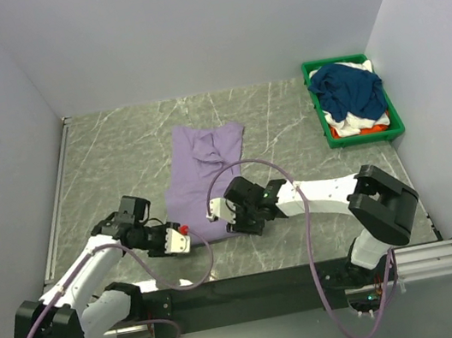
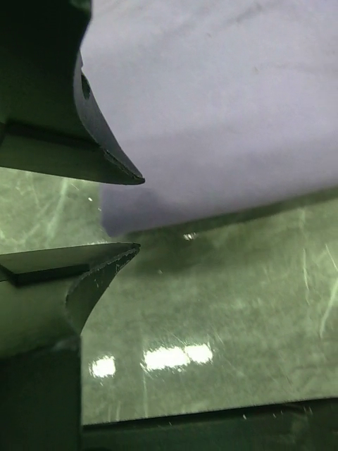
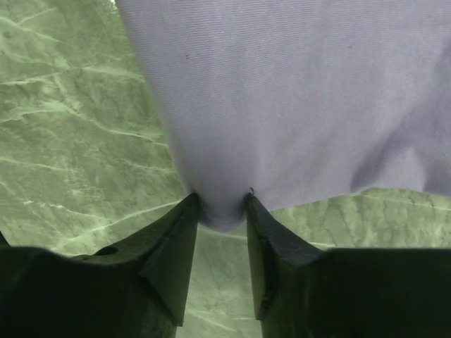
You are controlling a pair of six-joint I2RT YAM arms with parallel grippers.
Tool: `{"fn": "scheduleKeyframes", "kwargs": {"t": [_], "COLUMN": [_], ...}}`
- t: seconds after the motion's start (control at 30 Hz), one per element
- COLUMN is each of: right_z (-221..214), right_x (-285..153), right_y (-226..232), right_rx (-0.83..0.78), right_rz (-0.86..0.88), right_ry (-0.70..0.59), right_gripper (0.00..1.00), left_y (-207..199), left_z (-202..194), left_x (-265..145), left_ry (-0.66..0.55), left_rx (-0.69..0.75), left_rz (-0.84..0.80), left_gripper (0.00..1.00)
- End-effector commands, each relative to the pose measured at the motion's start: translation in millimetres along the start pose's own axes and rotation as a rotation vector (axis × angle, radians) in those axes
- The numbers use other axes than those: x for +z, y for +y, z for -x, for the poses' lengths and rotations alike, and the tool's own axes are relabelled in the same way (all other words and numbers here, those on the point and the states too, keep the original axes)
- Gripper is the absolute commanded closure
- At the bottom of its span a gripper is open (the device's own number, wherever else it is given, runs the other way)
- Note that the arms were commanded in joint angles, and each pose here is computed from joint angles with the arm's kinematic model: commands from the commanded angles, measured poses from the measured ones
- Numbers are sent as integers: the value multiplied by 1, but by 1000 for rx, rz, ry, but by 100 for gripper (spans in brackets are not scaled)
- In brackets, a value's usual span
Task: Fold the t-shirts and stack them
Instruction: Fold the tshirt
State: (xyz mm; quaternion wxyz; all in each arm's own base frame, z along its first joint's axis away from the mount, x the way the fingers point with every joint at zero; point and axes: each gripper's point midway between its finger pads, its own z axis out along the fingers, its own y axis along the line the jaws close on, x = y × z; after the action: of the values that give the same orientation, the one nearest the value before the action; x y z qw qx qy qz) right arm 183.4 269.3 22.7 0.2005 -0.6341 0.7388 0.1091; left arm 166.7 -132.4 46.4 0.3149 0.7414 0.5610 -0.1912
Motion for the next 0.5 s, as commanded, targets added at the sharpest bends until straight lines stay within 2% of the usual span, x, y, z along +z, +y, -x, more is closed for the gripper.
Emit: {"fn": "scheduleKeyframes", "kwargs": {"t": [0.0, 0.1, 0.23, 0.33, 0.37, 0.43, 0.47], "right_z": [-1, 0, -1, -1, 0, -1, -2], "right_x": [0, -3, -4, -1, 1, 5, 9], "right_y": [8, 13, 16, 12, 10, 7, 5], "right_rx": [8, 3, -7, -7, -6, -3, -1], "right_rz": [16, 26, 37, 21, 13, 3, 1], "right_ry": [1, -9, -8, -7, -3, 16, 29], "right_gripper": [52, 46, 45, 44, 46, 54, 65], "left_y": [-2, -1, 0, 3, 3, 2, 4], "left_z": [-2, -6, -10, -12, -13, -12, -12], "left_x": [7, 11, 13, 15, 15, 15, 14], "left_ry": [19, 37, 52, 62, 63, 64, 64], "left_rx": [-39, -54, -63, -74, -78, -75, -68], "left_rz": [-8, -10, -12, -8, -12, -14, -10], "left_gripper": [56, 55, 55, 61, 64, 74, 78]}}
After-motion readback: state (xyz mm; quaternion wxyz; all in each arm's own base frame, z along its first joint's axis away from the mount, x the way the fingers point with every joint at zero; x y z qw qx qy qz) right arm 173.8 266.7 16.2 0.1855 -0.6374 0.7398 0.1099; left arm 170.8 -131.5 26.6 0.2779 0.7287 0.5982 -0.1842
